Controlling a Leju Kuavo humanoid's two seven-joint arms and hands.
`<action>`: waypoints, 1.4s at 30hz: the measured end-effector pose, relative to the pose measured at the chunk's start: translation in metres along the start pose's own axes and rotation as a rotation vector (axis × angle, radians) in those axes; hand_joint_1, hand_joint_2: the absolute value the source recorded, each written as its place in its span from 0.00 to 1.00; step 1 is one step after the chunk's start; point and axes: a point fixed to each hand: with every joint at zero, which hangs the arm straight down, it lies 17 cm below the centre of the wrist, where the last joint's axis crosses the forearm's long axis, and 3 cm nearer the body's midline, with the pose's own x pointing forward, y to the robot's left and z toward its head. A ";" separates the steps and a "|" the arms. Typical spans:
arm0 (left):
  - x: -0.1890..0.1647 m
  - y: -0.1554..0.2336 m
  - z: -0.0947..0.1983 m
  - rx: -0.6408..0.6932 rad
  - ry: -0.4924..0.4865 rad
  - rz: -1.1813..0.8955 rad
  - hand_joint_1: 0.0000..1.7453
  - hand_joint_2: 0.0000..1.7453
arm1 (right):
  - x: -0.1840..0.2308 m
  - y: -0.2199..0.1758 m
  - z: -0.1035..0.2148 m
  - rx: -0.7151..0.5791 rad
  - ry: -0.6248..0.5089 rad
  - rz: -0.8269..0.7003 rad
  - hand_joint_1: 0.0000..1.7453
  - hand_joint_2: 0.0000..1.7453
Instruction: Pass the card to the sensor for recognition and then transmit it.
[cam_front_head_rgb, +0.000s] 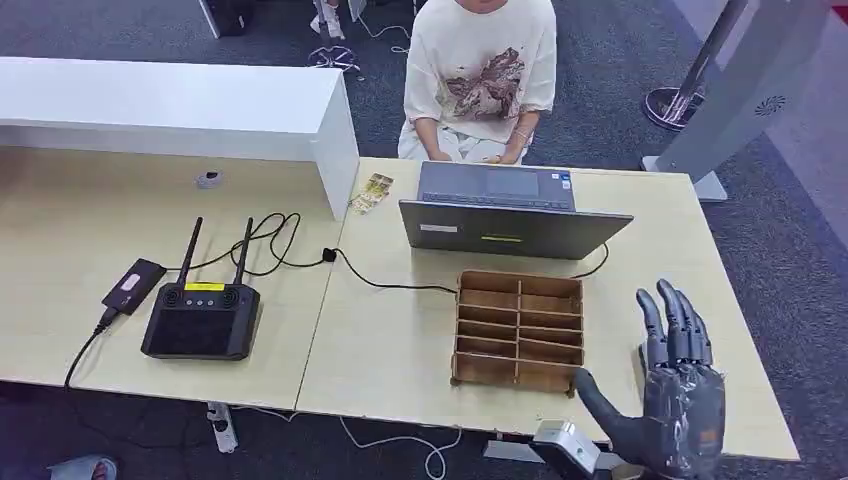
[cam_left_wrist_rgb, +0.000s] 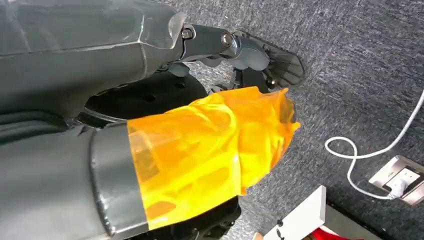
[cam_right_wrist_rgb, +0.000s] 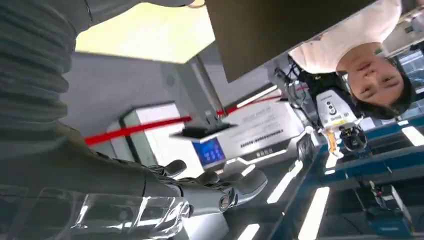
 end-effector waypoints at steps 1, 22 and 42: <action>0.000 0.000 0.000 0.000 0.002 -0.001 0.00 0.00 | 0.003 0.000 0.000 -0.007 -0.008 0.050 0.00 1.00; 0.000 -0.002 -0.001 -0.003 0.011 -0.018 0.00 0.00 | 0.072 0.063 0.015 0.156 -0.284 0.229 0.00 1.00; 0.000 -0.002 -0.001 0.001 0.010 -0.016 0.00 0.00 | 0.062 0.100 0.026 0.268 -0.218 0.246 0.00 1.00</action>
